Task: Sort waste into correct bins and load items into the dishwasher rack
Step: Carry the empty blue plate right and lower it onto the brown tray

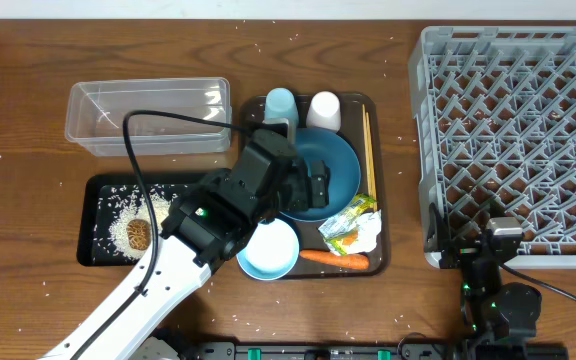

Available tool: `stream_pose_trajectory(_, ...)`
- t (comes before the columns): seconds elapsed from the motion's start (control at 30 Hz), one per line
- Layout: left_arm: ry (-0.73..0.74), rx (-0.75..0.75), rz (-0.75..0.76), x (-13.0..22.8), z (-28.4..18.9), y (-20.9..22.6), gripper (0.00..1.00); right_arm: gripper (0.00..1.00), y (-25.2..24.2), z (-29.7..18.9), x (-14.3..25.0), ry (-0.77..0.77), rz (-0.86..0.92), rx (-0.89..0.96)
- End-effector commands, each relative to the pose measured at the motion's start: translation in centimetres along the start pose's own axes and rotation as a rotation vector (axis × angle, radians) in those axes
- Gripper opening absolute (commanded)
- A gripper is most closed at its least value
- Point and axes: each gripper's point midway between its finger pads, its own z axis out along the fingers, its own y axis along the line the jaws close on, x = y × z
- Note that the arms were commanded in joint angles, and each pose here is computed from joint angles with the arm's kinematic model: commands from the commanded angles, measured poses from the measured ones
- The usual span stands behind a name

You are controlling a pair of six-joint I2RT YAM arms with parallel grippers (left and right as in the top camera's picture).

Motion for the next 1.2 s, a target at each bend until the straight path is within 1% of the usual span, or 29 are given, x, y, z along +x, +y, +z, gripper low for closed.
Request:
stream_pose_trajectory(0.0, 0.108, 0.15, 0.01, 1.6, -0.5, -2.9, 0.98, 0.99, -0.2, 0.0, 0.1, 0.003, -0.012, 0.012)
stream_pose_trajectory(0.07, 0.162, 0.172, 0.017, 2.8, 0.1, -3.5, 0.98, 0.99, -0.2, 0.0, 0.1, 0.003, -0.012, 0.012)
stream_pose_trajectory(0.3, 0.333, 0.143, 0.095, 8.2, 3.4, -4.9, 0.98, 0.99, -0.2, 0.0, 0.1, 0.003, -0.012, 0.012)
stream_pose_trajectory(0.4, 0.388, 0.104, 0.134, 10.5, 4.9, -5.0, 0.98, 0.99, -0.2, 0.0, 0.1, 0.003, -0.012, 0.012)
stream_pose_trajectory(0.57, 0.447, 0.03, 0.182, 13.3, 7.1, -4.4, 0.98, 0.99, -0.2, 0.0, 0.1, 0.003, -0.012, 0.012)
stream_pose_trajectory(0.7, 0.478, 0.016, 0.195, 14.4, 7.7, -4.4, 0.99, 0.99, -0.2, 0.0, 0.1, 0.003, -0.012, 0.012)
stream_pose_trajectory(0.87, 0.464, -0.003, 0.207, 14.4, 7.7, -4.2, 0.99, 0.99, -0.2, 0.0, 0.1, 0.003, -0.012, 0.012)
stream_pose_trajectory(0.93, 0.446, -0.03, 0.214, 14.2, 8.0, -3.7, 0.96, 0.99, -0.2, 0.0, 0.1, 0.003, -0.012, 0.012)
stream_pose_trajectory(1.0, 0.445, -0.037, 0.22, 14.2, 8.1, -3.6, 0.9, 0.99, -0.2, 0.0, 0.1, 0.003, -0.012, 0.012)
stream_pose_trajectory(1.03, 0.451, -0.039, 0.224, 14.3, 8.1, -3.5, 0.88, 0.99, -0.2, 0.0, 0.1, 0.003, -0.012, 0.012)
stream_pose_trajectory(1.17, 0.487, -0.048, 0.275, 15.6, 7.6, -3.4, 0.87, 0.99, -0.2, 0.0, 0.1, 0.003, -0.012, 0.012)
